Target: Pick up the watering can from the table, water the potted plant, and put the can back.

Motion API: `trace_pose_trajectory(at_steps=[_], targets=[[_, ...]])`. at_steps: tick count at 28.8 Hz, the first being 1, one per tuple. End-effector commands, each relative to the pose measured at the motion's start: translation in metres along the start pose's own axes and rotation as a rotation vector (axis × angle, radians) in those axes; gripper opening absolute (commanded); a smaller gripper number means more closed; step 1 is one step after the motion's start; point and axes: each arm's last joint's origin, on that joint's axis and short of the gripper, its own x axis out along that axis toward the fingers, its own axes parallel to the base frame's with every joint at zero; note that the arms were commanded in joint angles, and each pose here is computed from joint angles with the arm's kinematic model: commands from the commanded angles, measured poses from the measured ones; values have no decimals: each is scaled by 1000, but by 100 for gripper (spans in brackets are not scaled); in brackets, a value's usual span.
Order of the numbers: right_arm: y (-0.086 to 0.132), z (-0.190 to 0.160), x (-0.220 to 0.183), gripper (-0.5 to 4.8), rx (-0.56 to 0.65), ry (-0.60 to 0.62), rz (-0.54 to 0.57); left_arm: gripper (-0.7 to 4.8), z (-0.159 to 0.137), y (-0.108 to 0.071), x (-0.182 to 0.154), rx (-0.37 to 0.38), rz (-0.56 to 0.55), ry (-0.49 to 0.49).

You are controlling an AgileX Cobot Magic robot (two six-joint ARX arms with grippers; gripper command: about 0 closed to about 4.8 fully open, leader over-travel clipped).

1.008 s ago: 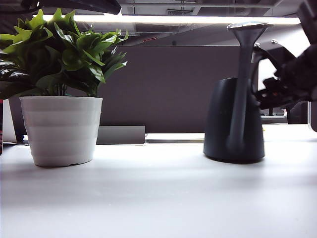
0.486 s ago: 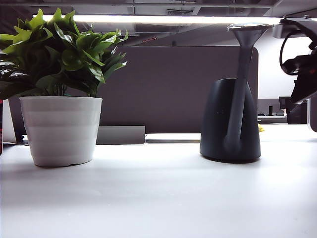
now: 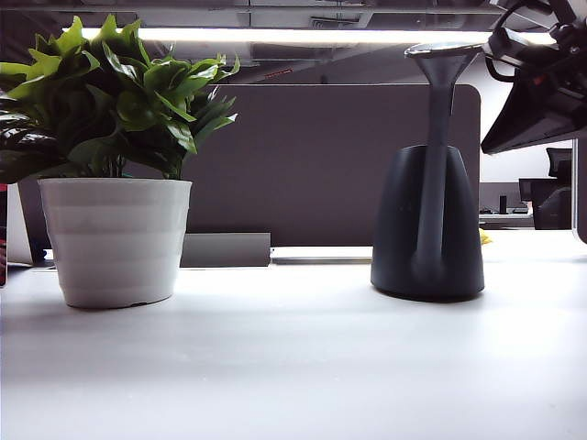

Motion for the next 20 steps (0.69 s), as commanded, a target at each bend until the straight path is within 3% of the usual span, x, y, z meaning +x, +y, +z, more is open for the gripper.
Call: trace_pose_trajectory(at_steps=[1,12,20], targets=[[12,4,0,-5,17,-33,51,-5,4,-2,-3,12,-8,-25],[46,6,18,-5,50,-112,148,-5,6,-6,-10,20,-10,-49],[72,-2,63,-5,77,-240,213,-5,7,-9,-20,28,31,-73]])
